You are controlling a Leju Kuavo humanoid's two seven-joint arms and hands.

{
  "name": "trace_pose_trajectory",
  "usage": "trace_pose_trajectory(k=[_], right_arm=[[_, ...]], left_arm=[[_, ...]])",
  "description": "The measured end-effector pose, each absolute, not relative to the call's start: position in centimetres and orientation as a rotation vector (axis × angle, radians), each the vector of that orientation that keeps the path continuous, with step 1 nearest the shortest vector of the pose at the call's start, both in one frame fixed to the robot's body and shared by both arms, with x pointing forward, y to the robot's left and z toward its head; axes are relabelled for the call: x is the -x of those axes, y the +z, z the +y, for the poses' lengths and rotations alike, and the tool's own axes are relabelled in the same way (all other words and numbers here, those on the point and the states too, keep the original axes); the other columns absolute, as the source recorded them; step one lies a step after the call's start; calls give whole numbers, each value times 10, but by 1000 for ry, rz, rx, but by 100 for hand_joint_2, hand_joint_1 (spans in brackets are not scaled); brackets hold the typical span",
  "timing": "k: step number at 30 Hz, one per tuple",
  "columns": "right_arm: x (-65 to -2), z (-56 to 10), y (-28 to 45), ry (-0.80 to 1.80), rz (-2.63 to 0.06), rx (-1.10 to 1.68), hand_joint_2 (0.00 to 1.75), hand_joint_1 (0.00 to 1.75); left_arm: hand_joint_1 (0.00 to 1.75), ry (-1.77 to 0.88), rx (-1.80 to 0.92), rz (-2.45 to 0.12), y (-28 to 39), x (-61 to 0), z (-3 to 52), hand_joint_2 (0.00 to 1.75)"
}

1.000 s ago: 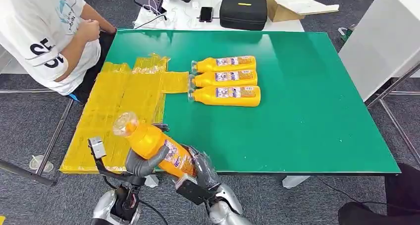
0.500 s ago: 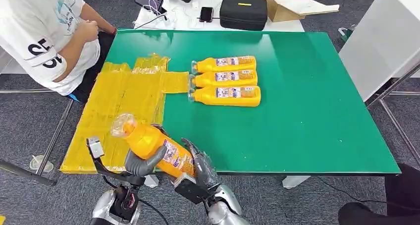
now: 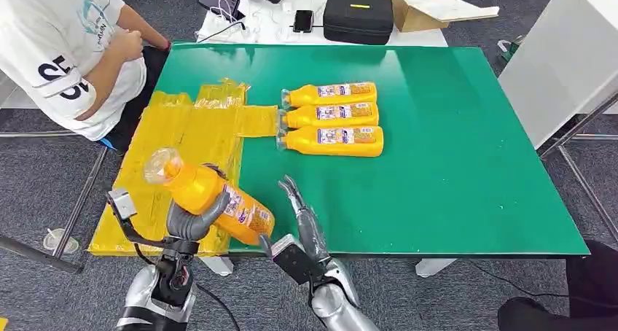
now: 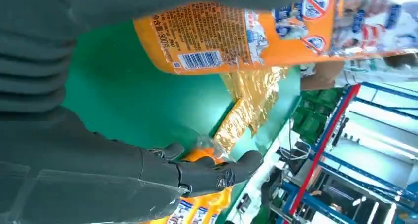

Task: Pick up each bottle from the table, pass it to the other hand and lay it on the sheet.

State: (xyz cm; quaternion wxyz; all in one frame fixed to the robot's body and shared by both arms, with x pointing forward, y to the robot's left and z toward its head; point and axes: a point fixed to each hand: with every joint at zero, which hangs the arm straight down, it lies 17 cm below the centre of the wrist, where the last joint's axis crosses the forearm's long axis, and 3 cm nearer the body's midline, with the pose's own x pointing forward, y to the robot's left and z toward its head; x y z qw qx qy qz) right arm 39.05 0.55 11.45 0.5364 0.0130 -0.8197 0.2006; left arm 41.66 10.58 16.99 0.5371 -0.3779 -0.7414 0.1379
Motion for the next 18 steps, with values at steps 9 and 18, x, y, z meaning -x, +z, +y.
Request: trace_pose_trajectory(k=[9,18], right_arm=[[-387,-31,183,233,-2112,-84,0,0],[-376,-71,261,-57,-2292,-43,0,0]], left_arm=[[175,305,251,-2005,191,-489,203,175],[175,-398,-935,-2121,243,-538,239,175]])
